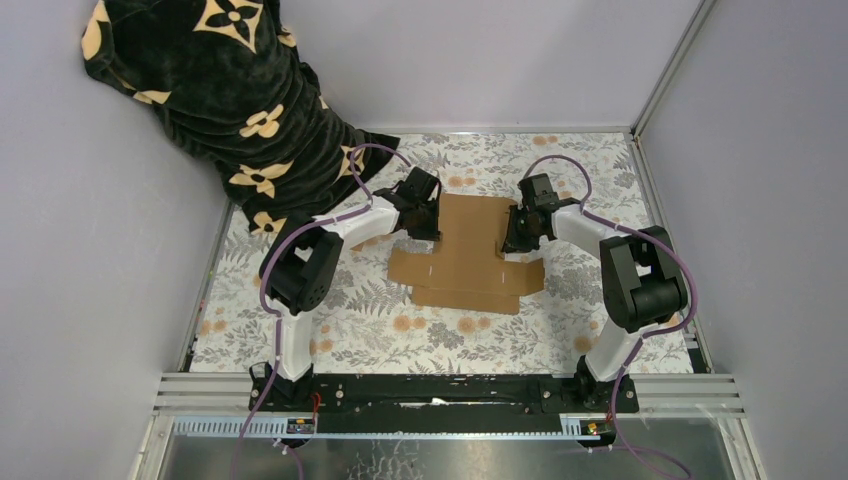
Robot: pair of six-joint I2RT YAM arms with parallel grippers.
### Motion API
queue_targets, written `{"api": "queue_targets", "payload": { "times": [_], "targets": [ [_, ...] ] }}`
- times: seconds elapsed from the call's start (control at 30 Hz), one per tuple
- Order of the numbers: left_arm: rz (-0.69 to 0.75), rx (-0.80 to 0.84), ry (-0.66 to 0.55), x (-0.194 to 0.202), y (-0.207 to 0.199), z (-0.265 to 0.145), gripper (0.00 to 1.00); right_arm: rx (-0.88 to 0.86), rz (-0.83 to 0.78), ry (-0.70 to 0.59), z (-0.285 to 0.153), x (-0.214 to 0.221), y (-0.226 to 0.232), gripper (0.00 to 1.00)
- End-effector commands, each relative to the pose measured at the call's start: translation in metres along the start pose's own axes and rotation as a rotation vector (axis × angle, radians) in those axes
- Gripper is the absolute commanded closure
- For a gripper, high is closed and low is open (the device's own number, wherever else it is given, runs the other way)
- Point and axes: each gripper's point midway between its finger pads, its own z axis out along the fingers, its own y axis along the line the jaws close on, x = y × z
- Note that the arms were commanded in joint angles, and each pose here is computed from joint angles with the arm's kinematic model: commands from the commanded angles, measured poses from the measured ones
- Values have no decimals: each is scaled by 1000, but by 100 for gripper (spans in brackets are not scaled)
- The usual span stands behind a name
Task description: Fold the paper box
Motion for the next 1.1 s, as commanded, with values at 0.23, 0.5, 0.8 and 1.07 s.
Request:
{"api": "queue_targets", "payload": {
  "times": [0.23,0.5,0.8,1.07],
  "targets": [
    [8,52,-7,1,-18,2,72,-41,-38,-41,-8,-17,24,77],
    [5,46,1,4,-16,7,71,-35,-52,-34,-4,-18,26,74],
    [7,42,11,7,-16,12,70,-18,-63,-13,7,-14,26,72],
    [9,16,26,12,-13,21,70,36,-81,-3,17,-10,20,71]
  ]
}}
